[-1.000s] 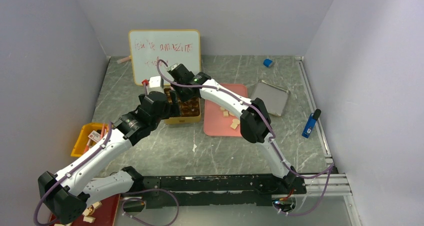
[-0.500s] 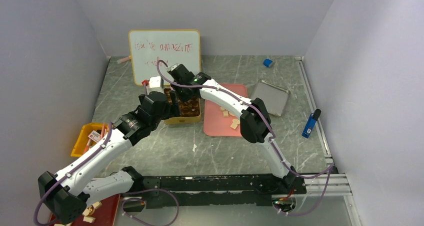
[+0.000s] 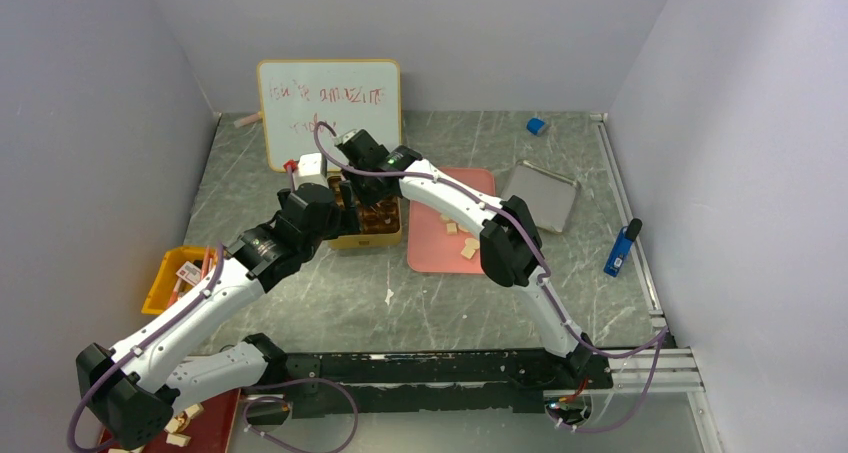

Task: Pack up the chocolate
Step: Place the fake chocolate in the packing box.

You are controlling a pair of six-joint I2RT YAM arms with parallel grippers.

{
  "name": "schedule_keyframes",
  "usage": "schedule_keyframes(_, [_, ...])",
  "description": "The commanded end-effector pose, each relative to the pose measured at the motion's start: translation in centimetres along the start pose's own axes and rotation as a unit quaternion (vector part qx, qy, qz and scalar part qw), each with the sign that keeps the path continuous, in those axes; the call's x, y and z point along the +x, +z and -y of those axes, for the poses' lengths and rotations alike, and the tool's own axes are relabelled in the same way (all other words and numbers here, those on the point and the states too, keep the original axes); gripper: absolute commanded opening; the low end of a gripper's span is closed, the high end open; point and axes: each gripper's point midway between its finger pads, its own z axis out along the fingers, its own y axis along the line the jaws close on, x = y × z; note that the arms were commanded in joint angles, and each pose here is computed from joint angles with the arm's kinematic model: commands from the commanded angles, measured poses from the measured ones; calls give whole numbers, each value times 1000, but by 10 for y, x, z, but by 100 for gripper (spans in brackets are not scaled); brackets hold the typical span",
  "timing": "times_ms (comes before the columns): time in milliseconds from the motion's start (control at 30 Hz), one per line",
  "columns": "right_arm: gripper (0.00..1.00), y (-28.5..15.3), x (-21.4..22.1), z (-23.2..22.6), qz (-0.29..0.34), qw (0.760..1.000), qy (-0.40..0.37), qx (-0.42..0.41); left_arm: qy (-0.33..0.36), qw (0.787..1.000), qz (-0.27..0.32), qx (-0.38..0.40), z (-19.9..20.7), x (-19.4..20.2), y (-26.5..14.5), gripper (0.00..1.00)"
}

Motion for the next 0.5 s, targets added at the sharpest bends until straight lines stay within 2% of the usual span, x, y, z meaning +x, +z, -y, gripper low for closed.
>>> schedule_keyframes(0, [36,-5,-17,-3,28,1000,-3,-3,-6,1000,14,-6,-2,-8,-1,92])
schedule_keyframes(233, [34,-17,-26,5,41,999,1,10,-6,1000,15,-7,-1,-10,0,92])
schedule_keyframes(467, [31,-42,-22,32,52,998,21,38,-9,1000,13,-5,0,-8,1,92])
